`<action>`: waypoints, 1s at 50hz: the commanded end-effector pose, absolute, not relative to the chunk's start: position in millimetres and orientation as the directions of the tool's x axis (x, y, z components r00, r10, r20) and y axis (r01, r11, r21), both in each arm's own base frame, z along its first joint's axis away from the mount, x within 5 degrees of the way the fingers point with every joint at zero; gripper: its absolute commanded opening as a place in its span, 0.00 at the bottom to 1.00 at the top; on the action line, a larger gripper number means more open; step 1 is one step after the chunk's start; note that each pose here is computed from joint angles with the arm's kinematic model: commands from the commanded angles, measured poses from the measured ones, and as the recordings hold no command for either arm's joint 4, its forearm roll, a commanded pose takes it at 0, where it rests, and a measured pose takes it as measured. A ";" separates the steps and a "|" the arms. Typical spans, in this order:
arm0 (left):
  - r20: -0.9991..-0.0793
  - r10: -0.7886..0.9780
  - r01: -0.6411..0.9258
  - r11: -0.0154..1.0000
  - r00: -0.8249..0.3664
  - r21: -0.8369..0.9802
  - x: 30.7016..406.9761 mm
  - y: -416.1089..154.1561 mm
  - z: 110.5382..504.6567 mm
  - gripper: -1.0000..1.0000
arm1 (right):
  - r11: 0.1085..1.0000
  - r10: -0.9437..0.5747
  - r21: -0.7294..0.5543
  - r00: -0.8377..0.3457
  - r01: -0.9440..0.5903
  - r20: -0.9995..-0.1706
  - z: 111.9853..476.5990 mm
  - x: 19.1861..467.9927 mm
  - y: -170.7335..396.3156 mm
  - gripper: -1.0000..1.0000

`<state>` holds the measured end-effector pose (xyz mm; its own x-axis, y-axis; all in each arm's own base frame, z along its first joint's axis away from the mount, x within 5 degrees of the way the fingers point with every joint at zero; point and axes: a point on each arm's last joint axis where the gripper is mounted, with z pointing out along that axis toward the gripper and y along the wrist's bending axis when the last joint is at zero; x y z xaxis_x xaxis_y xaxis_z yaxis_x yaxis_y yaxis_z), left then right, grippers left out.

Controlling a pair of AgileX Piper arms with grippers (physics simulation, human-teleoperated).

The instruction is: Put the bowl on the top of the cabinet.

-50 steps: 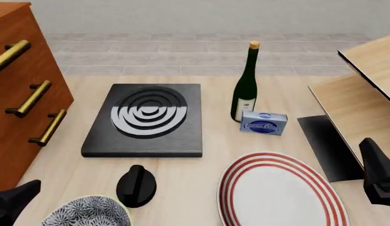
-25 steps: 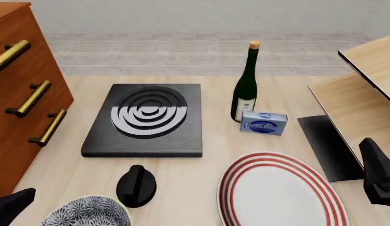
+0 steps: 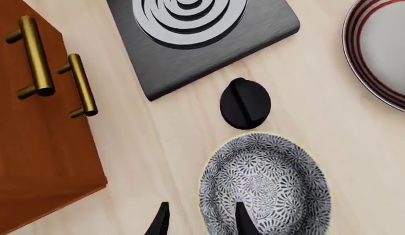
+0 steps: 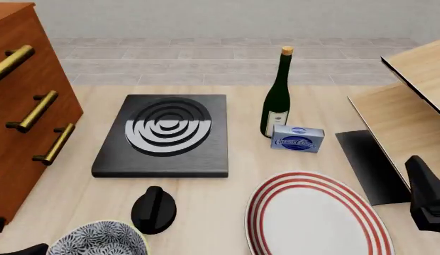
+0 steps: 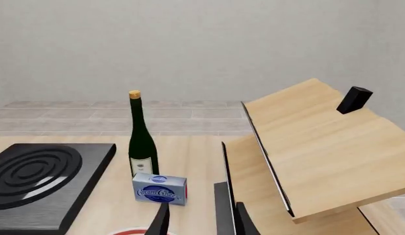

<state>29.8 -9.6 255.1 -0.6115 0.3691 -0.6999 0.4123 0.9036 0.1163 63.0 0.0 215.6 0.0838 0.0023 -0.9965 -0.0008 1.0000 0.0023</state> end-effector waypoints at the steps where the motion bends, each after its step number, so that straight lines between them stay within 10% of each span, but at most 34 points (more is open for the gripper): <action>1: -0.666 0.406 0.453 0.884 -0.626 0.113 29.8 -10.8 247.4 1.00 | 1.000 0.002 0.002 0.084 -0.001 -0.996 215.6 63.0 0.0 1.00; 50: -0.614 0.428 0.455 0.882 -0.663 0.123 45.2 -15.1 198.4 1.00 | 1.000 0.002 0.002 0.084 -0.001 -0.996 215.6 63.0 0.0 1.00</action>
